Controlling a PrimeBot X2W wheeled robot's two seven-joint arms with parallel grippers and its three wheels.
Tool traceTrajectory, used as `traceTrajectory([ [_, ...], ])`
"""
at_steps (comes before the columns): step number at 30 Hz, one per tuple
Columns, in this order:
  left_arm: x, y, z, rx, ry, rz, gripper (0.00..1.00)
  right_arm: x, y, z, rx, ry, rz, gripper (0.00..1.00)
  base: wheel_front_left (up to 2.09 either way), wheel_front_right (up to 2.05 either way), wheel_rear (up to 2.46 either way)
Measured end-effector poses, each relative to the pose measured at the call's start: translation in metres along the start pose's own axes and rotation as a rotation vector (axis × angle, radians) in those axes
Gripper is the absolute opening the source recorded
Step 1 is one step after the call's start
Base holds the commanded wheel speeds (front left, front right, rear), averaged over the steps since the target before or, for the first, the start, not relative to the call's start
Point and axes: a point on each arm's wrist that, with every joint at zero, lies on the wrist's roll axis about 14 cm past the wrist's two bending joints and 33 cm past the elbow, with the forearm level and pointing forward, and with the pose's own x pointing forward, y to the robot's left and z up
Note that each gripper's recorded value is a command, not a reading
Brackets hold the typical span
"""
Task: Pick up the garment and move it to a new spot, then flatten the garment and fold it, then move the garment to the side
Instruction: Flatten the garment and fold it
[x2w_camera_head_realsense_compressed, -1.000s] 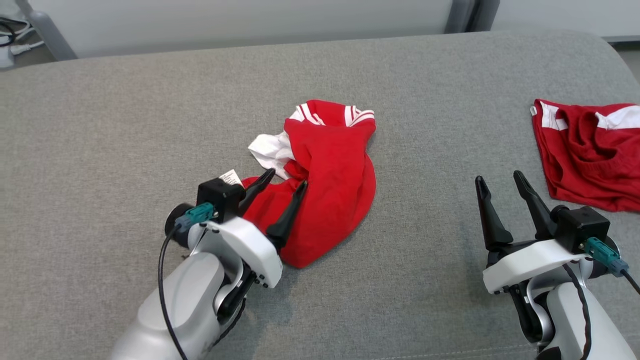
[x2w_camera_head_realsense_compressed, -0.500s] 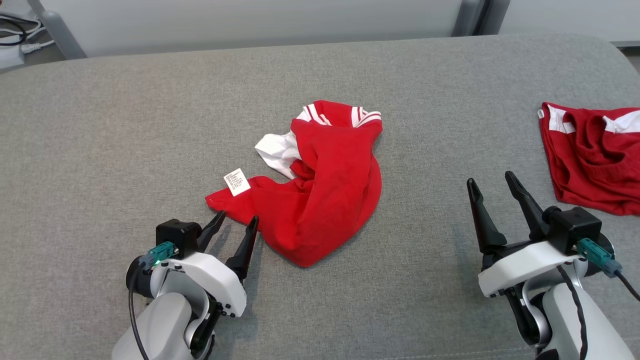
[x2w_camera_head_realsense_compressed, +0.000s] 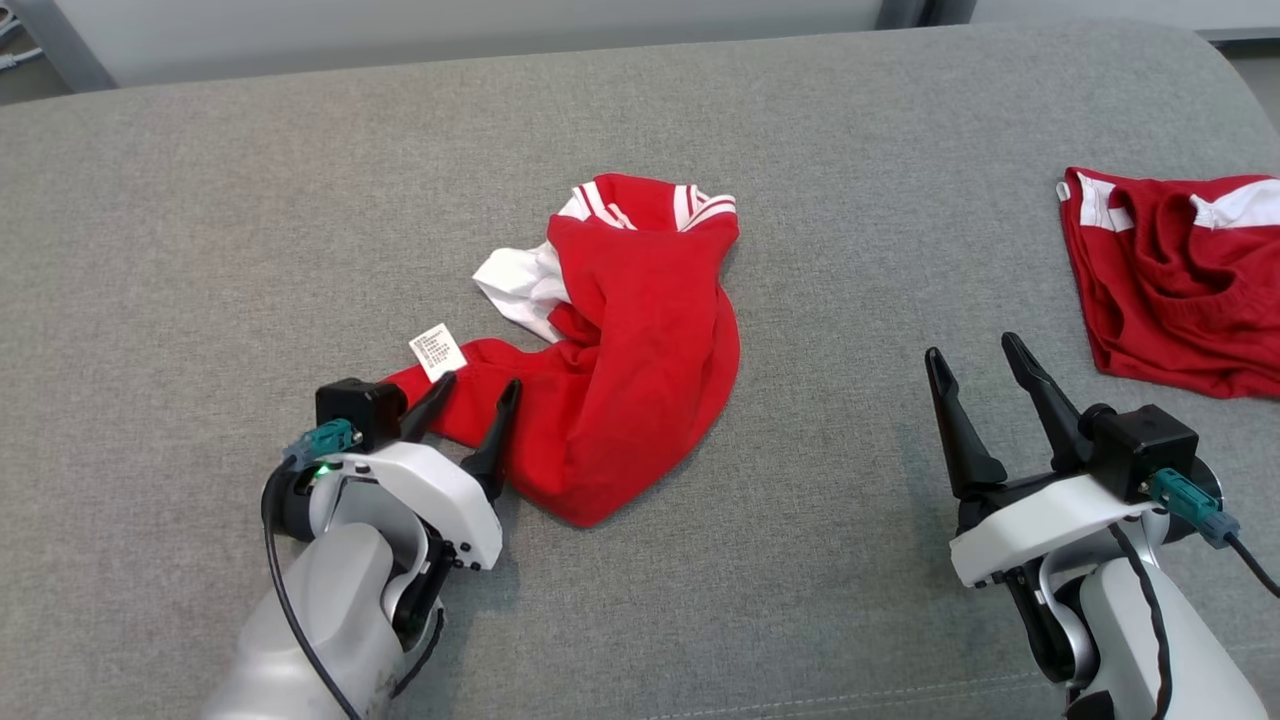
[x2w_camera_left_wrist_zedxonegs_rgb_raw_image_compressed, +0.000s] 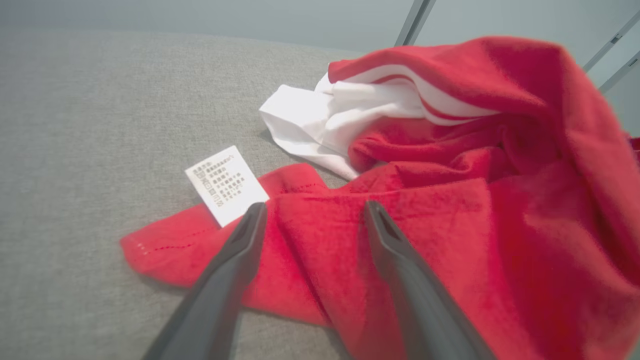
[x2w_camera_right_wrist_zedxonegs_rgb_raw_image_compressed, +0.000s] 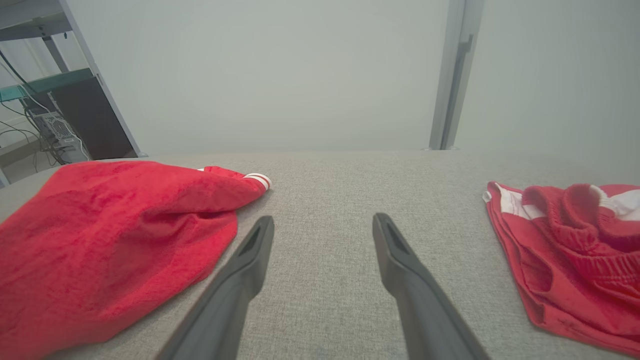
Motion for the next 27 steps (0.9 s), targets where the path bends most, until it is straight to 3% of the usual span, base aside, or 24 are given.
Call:
traceTrajectory([
  [12, 0.009, 0.034, 0.026, 0.047, -0.038, 0.082, 1.00, 0.003, -0.003, -0.002, 0.006, 0.003, -0.011, 1.00, 0.00, 0.00, 0.00],
  [26, -0.002, 0.069, -0.001, -0.022, 0.055, 0.206, 1.00, 0.006, 0.000, -0.008, 0.018, 0.015, -0.005, 1.00, 0.00, 0.00, 0.00],
  [27, -0.002, 0.070, -0.006, -0.025, 0.075, 0.209, 0.91, 0.006, 0.000, -0.009, 0.019, 0.018, -0.006, 1.00, 0.00, 0.00, 0.00],
])
